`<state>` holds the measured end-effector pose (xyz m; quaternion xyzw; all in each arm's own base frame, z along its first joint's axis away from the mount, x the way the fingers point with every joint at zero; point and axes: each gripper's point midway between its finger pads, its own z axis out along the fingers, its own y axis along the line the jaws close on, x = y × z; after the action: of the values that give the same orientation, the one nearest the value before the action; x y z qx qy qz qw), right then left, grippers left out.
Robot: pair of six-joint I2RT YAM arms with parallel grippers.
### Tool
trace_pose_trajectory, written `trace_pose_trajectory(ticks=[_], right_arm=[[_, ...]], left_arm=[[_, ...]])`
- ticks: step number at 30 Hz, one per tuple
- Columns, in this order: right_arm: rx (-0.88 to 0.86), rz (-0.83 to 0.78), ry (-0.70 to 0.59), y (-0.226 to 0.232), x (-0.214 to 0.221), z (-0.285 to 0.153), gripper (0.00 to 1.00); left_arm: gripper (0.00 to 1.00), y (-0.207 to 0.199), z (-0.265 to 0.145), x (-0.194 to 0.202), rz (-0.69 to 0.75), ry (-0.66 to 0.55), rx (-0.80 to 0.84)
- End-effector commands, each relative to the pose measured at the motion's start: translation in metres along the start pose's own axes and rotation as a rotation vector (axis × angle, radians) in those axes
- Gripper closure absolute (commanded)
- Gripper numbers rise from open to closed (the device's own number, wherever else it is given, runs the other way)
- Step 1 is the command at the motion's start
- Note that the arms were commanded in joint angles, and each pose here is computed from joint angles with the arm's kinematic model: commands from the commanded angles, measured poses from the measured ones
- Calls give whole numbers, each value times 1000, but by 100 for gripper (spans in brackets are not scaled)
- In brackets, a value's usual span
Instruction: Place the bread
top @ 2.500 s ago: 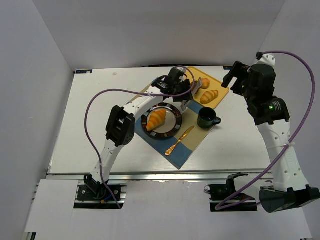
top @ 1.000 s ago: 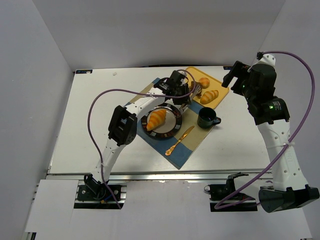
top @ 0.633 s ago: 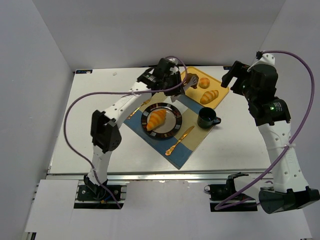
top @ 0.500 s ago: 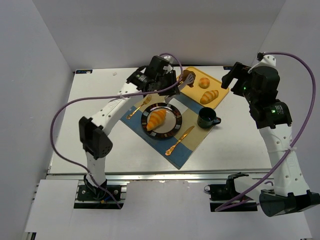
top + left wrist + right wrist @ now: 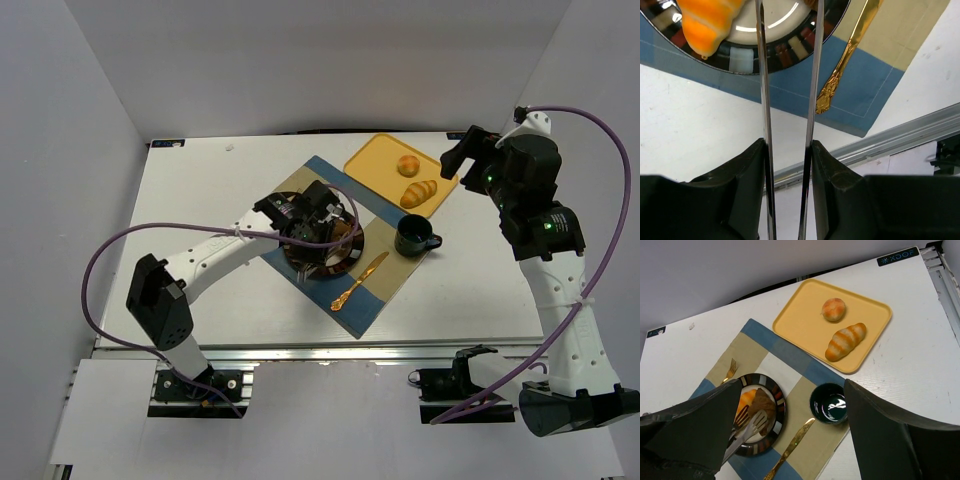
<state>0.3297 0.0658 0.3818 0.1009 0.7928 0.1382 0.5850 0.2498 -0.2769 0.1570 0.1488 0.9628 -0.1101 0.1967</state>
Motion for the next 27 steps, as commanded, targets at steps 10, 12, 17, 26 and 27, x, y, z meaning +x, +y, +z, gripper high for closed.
trace_pose_trajectory(ticks=[10, 12, 17, 26, 27], right_arm=[[-42, 16, -31, 8, -8, -5, 11], [-43, 14, -31, 8, -8, -4, 11], [-41, 15, -33, 8, -8, -4, 11], [-36, 16, -30, 7, -7, -2, 11], [-36, 17, -30, 7, -7, -2, 11]], left_arm=[[59, -5, -30, -21, -19, -146, 12], [55, -9, -34, -25, -16, -151, 21], [46, -17, -38, -30, -5, -143, 36], [38, -21, -46, -33, 7, -139, 40], [38, -22, -46, -33, 7, -139, 40]])
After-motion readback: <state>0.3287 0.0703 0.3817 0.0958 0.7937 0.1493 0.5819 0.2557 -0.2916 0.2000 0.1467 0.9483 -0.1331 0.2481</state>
